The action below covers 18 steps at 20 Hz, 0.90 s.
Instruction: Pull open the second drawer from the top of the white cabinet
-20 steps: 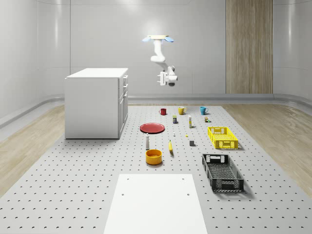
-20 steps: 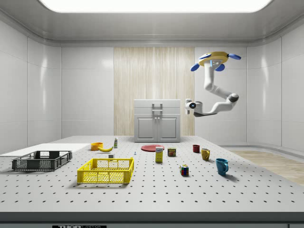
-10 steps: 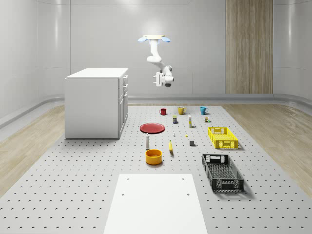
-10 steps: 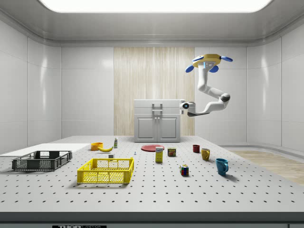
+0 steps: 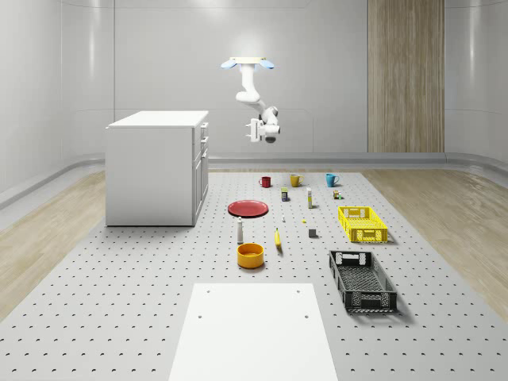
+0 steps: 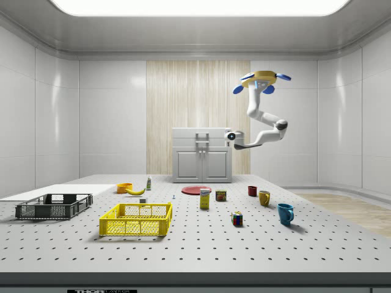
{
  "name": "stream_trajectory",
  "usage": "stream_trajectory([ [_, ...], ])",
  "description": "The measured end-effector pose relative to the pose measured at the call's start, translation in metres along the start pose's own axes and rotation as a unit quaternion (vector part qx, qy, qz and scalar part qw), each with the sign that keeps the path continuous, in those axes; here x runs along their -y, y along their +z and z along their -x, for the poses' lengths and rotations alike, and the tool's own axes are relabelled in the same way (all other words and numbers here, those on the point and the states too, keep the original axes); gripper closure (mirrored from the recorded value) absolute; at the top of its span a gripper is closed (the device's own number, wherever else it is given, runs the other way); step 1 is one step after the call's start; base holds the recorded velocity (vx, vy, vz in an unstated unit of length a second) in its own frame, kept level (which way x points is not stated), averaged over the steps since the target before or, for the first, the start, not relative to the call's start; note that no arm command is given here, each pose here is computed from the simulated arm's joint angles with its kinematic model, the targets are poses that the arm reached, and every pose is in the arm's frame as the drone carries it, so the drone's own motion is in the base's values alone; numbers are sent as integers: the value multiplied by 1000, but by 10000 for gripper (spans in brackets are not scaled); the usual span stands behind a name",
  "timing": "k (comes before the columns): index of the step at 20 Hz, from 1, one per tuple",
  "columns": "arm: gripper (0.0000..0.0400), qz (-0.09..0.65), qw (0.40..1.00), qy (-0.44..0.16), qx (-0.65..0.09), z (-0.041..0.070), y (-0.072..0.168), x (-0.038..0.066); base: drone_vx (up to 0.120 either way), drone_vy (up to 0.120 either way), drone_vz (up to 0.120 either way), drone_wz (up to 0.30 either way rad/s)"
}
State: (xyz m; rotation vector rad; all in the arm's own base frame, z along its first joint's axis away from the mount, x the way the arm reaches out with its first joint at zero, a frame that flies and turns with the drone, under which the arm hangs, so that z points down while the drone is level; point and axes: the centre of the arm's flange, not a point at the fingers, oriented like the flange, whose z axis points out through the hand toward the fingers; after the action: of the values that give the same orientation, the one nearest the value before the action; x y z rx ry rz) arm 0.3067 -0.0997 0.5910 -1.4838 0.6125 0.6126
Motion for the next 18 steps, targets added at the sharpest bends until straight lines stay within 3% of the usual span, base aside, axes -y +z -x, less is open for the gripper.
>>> stream_trajectory([
  [2, 100, 0, 1000, 0, 0, 0, 0, 0, 120, -40, 0, 0],
  [15, 100, 0, 1000, 0, 0, 0, 0, 0, 120, -120, 0, 0],
  [18, 100, 0, 1000, 0, 0, 0, 0, 0, 120, -120, -107, 0],
])
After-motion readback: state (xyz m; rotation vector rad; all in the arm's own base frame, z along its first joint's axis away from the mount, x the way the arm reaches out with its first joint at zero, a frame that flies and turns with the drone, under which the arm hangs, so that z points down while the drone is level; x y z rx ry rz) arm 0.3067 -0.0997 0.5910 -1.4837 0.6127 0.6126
